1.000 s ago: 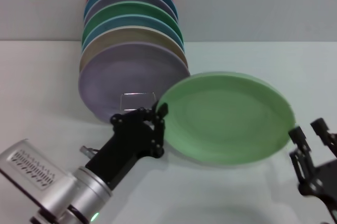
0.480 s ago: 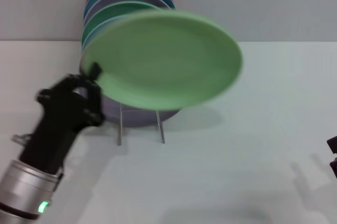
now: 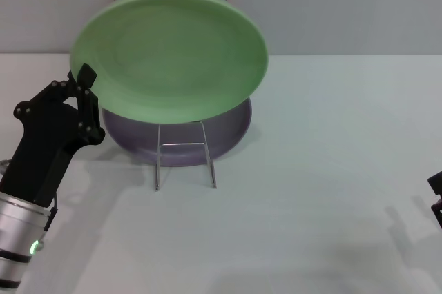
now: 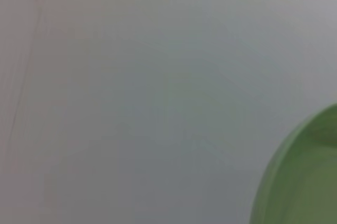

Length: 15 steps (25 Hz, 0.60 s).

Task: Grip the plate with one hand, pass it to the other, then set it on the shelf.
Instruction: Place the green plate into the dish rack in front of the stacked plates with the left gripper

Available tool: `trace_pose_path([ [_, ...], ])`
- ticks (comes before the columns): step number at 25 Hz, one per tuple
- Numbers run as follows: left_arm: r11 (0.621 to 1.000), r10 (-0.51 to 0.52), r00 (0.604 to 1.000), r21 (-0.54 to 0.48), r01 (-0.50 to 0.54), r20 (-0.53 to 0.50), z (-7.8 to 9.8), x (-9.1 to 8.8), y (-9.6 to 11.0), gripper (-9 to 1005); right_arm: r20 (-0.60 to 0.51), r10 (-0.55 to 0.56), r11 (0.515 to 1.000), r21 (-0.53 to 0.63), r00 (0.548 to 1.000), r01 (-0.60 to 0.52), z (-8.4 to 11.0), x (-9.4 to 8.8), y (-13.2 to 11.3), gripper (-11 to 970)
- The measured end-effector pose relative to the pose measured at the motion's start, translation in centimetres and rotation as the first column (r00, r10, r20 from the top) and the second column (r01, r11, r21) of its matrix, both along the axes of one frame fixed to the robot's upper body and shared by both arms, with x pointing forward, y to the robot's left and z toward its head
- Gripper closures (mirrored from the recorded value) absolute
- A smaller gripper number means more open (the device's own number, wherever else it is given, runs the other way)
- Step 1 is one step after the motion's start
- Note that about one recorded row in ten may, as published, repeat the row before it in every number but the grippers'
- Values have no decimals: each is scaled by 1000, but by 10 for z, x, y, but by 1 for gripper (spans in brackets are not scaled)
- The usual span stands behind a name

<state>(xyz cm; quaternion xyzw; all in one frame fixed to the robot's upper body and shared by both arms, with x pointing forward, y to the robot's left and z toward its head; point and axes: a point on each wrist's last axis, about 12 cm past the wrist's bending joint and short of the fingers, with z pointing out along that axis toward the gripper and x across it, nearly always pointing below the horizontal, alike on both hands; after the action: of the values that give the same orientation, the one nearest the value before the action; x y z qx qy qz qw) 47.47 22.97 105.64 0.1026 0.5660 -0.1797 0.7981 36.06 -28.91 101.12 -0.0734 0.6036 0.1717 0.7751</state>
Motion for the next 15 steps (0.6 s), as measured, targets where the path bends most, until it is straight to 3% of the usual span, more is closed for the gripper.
trace_pose_path([
  [15,997,17,999,73,-14,-34,-13,-1,8,861,3,-15,1000,4,1000,15,1,1,-3,457],
])
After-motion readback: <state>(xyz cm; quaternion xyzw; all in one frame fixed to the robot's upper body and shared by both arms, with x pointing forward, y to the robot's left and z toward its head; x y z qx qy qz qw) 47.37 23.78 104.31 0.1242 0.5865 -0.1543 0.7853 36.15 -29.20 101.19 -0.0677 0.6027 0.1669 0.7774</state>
